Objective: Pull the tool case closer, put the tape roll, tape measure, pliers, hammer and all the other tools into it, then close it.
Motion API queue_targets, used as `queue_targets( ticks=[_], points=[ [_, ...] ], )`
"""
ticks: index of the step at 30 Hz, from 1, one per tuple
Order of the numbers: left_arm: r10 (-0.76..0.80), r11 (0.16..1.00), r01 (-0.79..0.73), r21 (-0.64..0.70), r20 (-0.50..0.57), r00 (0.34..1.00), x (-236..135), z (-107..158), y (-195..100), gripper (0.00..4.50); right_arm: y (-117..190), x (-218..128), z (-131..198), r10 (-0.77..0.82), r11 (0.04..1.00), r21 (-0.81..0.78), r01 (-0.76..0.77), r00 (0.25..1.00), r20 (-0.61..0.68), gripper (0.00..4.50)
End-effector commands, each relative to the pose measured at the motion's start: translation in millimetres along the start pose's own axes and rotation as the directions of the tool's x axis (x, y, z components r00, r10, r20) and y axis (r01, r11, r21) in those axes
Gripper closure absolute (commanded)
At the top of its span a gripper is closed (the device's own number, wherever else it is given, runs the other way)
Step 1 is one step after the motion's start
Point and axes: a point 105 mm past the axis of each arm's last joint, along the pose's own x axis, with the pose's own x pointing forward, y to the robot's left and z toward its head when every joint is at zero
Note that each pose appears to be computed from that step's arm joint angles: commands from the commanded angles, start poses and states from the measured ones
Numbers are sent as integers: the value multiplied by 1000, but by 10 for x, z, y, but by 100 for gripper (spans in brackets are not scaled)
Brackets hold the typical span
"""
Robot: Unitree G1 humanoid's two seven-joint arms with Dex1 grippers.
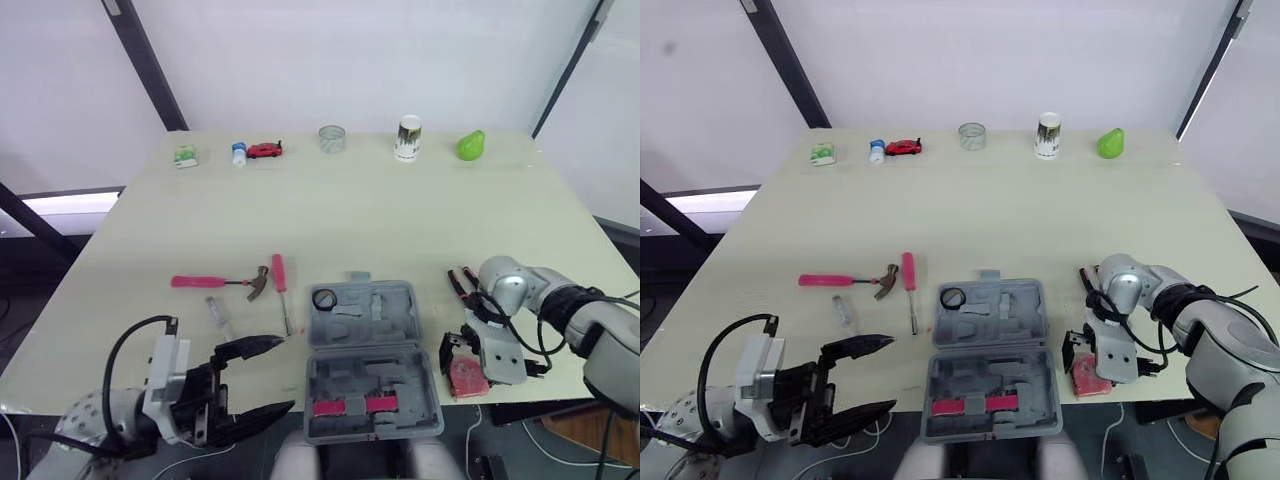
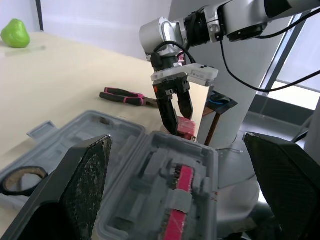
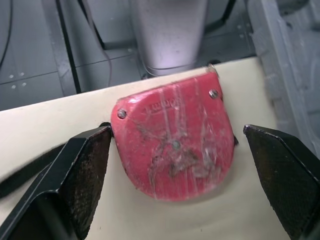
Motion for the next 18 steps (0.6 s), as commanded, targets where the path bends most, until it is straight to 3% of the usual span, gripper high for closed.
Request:
queue_targets(
  ticks=[1, 8, 11, 18],
  points=[
    [-45, 999, 45, 20, 24, 999, -16, 114, -37, 0, 3, -13, -19, 35, 999, -21, -36, 999, -11, 4],
    [-108, 994, 108, 19, 7, 994, -54, 98, -54, 0, 48, 20, -55, 55, 998, 22, -55, 998, -7, 4],
    [-125, 992, 125, 22, -4, 992, -59, 81, -49, 0, 73, 21, -71, 53, 997, 49, -52, 999, -7, 136],
    [-132, 991, 132, 18, 17, 991, 17, 32, -3, 0, 213, -147, -83, -104, 956, 275, 104, 995, -15, 142]
  ],
)
